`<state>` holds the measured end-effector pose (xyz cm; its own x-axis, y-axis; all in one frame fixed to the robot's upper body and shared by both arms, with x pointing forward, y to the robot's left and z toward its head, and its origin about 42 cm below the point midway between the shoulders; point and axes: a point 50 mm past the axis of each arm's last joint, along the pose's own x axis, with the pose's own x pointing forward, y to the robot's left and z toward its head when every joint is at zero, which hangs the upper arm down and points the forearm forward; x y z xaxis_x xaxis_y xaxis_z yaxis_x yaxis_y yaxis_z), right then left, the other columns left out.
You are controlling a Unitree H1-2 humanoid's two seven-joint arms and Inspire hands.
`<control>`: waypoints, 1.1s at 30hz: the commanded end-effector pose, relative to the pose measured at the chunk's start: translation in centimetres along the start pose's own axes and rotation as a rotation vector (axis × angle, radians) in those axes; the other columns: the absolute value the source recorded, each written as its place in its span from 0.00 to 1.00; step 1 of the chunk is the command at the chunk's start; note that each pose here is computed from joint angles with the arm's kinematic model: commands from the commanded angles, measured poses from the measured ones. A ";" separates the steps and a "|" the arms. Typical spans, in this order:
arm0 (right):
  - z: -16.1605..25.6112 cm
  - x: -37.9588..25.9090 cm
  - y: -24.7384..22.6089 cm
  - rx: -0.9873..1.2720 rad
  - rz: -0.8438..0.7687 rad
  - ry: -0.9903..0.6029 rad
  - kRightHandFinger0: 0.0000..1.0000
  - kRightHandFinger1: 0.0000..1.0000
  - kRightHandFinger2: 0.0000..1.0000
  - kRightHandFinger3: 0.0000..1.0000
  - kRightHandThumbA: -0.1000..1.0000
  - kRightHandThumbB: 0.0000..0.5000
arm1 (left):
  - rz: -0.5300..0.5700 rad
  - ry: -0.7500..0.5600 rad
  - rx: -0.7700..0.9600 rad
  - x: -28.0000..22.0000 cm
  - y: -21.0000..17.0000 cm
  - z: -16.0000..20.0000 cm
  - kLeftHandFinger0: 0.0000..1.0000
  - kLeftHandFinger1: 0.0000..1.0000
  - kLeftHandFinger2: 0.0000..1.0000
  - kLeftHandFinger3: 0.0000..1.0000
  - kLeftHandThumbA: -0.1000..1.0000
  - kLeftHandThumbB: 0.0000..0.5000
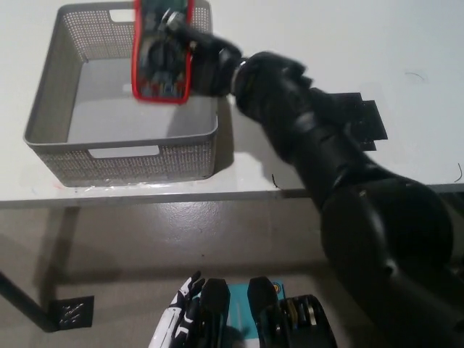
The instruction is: Use the right hand to pick up a multimeter on the right side and put it into a container on the left side
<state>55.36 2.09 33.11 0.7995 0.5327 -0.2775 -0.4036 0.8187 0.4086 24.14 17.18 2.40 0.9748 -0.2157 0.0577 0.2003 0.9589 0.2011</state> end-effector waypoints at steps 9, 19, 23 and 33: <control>4.2 -0.3 5.1 -0.858 -0.171 -0.323 0.78 1.00 1.00 1.00 0.50 0.63 | -0.036 -0.072 0.000 0.3 -0.6 1.1 1.00 1.00 1.00 1.00 1.00 1.00; 5.4 -0.8 3.0 -0.917 -0.085 -0.306 1.00 1.00 1.00 1.00 0.87 0.93 | -0.067 -0.082 0.003 0.5 -0.9 1.3 1.00 1.00 1.00 1.00 1.00 1.00; 6.9 -1.3 3.3 -0.878 -0.060 -0.359 1.00 1.00 1.00 1.00 0.92 0.92 | -0.072 -0.074 -0.009 0.2 -1.1 1.1 1.00 1.00 1.00 1.00 1.00 1.00; 14.2 -5.3 2.4 -0.503 0.104 -0.605 1.00 1.00 1.00 1.00 0.96 0.90 | -0.066 -0.076 0.004 0.4 -0.9 1.1 1.00 1.00 1.00 1.00 1.00 0.94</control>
<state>56.87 -0.41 39.80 0.8754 0.4775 0.0756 -0.4602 0.8710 -0.1717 24.08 16.03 2.48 0.9565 -0.2862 0.0573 0.2688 0.9402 0.2093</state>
